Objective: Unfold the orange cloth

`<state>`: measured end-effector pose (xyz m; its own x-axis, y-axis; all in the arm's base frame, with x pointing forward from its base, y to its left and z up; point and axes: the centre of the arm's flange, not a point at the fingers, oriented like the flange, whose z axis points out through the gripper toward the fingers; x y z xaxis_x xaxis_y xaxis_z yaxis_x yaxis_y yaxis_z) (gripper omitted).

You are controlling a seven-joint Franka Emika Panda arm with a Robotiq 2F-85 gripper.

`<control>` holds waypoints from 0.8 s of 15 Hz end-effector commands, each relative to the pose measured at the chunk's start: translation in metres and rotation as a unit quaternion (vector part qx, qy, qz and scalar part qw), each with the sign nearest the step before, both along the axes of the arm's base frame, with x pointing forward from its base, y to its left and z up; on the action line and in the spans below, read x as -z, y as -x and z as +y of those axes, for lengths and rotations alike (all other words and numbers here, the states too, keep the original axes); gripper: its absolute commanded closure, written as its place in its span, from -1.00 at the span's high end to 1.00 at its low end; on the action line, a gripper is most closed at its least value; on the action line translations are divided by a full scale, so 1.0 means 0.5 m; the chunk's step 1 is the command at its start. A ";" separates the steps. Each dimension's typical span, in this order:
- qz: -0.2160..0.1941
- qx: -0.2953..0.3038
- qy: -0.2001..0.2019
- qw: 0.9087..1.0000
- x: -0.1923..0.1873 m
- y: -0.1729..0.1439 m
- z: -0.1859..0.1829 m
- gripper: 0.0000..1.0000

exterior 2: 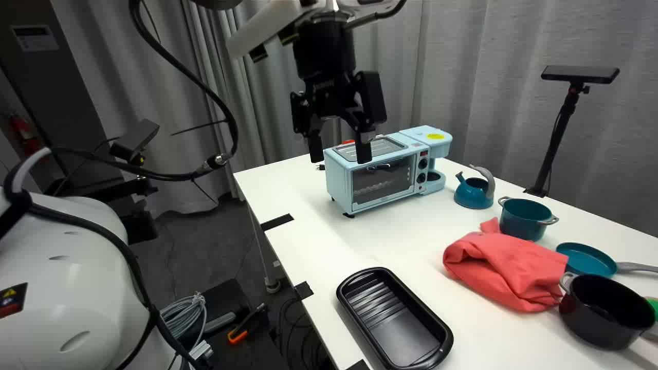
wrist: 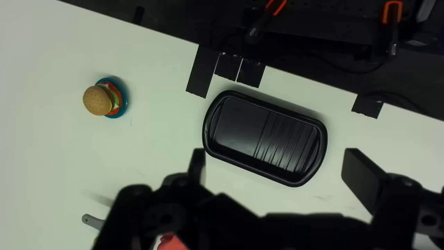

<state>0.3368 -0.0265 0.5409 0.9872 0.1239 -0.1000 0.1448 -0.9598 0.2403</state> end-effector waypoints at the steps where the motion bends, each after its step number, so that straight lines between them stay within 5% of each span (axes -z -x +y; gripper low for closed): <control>1: 0.001 0.000 0.000 1.000 0.001 -0.001 0.000 1.00; 12: 0.001 0.002 -0.005 1.000 0.000 -0.018 -0.004 1.00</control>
<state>0.3372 -0.0265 0.5403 0.9871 0.1239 -0.1016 0.1452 -0.9599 0.2400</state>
